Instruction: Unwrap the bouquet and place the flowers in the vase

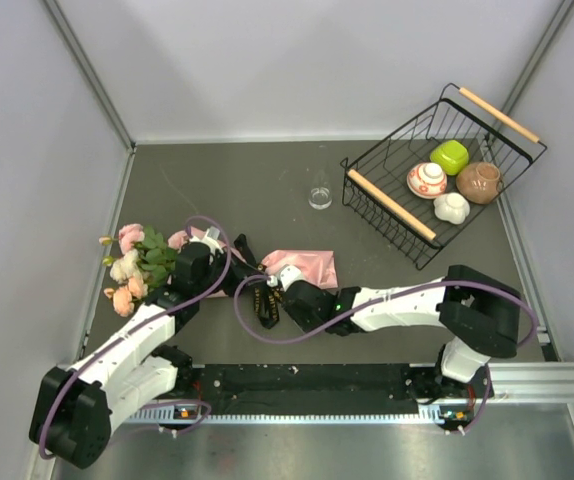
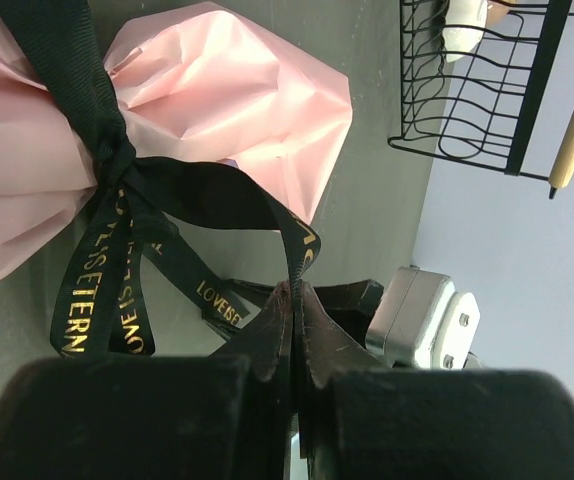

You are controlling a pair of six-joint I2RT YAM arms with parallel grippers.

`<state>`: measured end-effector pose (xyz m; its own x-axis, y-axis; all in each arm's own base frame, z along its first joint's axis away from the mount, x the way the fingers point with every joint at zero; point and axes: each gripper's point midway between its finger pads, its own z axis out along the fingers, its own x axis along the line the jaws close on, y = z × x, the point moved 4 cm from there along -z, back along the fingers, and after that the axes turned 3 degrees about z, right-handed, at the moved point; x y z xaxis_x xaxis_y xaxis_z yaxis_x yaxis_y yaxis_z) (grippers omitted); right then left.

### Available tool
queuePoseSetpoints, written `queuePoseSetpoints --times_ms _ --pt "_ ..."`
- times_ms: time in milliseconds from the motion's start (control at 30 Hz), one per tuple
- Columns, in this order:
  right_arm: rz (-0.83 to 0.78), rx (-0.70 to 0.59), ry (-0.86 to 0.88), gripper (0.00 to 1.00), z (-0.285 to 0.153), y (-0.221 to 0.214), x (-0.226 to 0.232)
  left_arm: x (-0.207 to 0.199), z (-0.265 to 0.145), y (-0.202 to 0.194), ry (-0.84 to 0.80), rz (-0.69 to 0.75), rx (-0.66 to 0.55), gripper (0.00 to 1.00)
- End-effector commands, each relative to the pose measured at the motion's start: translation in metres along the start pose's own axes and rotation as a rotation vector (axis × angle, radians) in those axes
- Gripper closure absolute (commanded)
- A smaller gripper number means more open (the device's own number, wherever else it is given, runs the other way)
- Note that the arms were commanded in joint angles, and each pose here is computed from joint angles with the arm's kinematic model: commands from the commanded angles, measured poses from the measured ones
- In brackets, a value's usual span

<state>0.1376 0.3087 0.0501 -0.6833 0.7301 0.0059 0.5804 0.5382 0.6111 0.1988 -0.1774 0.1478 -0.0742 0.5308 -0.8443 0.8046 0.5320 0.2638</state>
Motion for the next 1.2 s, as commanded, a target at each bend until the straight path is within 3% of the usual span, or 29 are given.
queuePoseSetpoints --times_ms 0,67,167,500,767,1167 --pt "-0.008 0.055 0.009 0.72 0.007 -0.022 0.004 -0.015 0.001 0.011 -0.021 0.04 -0.028 1.0" --pt "0.001 0.048 0.027 0.79 0.005 -0.021 0.006 -0.015 0.001 0.01 -0.022 0.039 -0.022 1.0" --pt "0.008 0.019 0.053 1.0 0.003 -0.014 0.01 -0.016 0.001 0.011 -0.023 0.044 -0.022 1.0" --pt "0.05 -0.198 0.023 1.0 -0.039 0.037 0.0 -0.035 -0.002 0.027 -0.037 0.114 -0.068 1.0" --pt "0.162 -0.223 0.056 1.0 -0.051 0.017 -0.006 -0.054 -0.018 0.081 -0.004 0.155 -0.274 1.0" --pt "0.273 -0.226 0.103 1.0 -0.063 -0.012 -0.014 -0.058 -0.023 0.148 0.012 0.115 -0.406 1.0"
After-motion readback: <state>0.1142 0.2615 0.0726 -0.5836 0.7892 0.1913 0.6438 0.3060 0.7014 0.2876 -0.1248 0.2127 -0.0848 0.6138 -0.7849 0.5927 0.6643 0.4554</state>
